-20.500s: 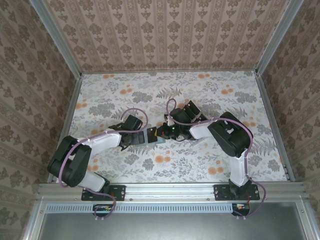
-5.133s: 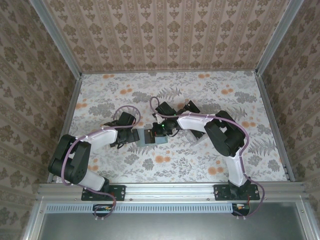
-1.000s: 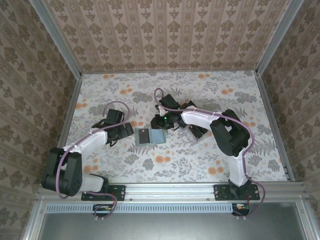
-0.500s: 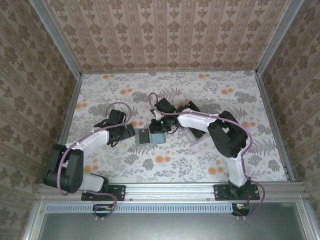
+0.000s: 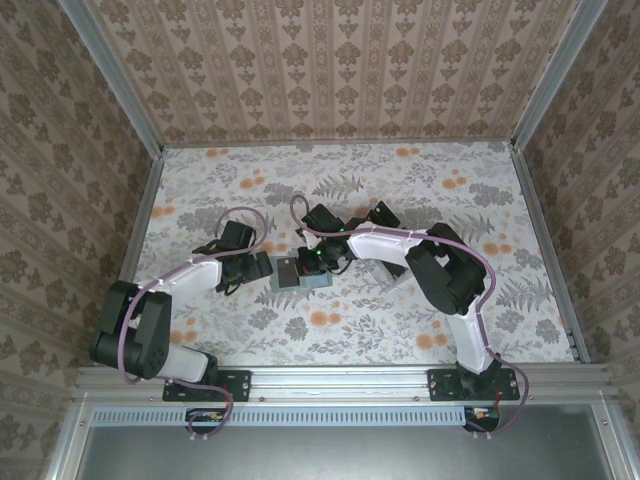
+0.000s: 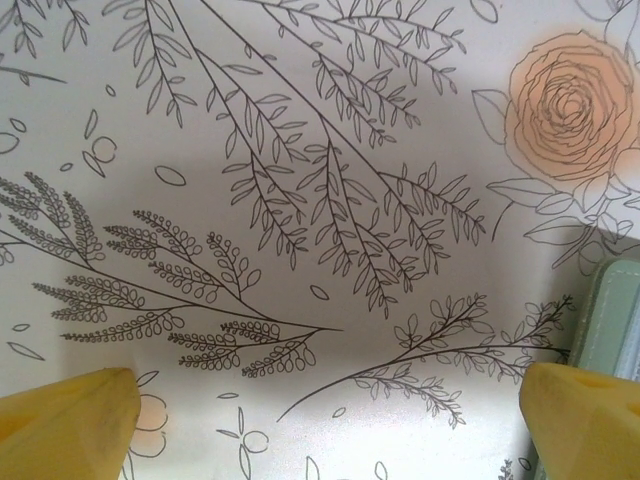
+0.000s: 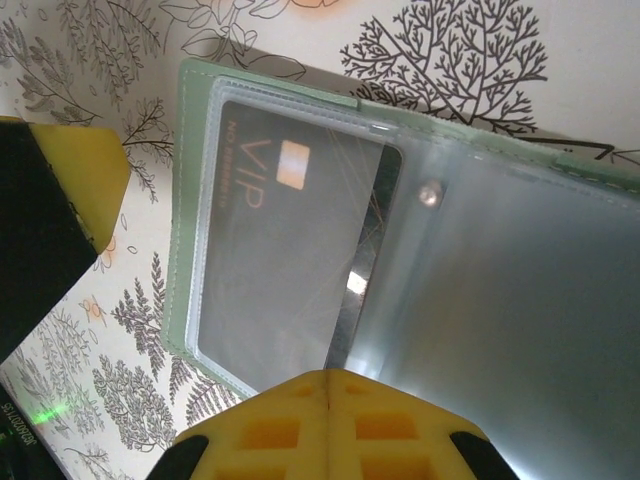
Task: Put the credit cards into the card holder
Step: Insert the credit card into the card slot.
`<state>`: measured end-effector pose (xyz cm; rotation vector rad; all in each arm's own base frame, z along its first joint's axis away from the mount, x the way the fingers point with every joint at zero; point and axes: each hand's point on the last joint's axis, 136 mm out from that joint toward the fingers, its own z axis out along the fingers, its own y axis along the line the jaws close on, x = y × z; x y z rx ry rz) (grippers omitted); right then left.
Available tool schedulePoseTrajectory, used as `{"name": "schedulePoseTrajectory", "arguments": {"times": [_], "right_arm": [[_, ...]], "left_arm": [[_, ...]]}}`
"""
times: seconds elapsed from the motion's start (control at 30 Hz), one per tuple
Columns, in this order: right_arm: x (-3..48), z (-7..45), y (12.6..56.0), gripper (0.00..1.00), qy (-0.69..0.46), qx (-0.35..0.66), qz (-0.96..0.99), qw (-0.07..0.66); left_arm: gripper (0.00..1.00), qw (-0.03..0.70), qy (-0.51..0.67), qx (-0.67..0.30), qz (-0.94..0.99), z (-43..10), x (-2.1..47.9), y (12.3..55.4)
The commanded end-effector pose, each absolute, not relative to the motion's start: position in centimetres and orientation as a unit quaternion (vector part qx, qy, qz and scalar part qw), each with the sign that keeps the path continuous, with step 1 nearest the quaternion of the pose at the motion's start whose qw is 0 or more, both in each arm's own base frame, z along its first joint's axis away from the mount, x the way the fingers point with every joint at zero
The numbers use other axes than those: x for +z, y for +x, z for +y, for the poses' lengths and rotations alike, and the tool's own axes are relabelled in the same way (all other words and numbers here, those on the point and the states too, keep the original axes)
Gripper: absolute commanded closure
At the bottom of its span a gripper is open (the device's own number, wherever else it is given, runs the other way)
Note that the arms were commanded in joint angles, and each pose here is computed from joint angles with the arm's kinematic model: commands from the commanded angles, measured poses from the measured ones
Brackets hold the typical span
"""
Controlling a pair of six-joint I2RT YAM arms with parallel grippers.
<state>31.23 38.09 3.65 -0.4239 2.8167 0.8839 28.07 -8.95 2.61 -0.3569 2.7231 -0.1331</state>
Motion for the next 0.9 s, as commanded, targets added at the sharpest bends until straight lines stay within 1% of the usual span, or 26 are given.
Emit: {"name": "schedulePoseTrajectory", "arguments": {"times": [0.0,0.87], "right_arm": [[2.4,37.9,30.7,0.97,-0.139,0.279,0.948,0.065],[2.1,40.1,30.3,0.97,-0.152,0.292,0.943,0.051]], "left_arm": [[0.0,0.182,-0.116,-0.043,0.976,-9.0,1.6,27.4],[0.0,0.177,-0.11,-0.046,0.977,-9.7,0.8,27.2]]}}
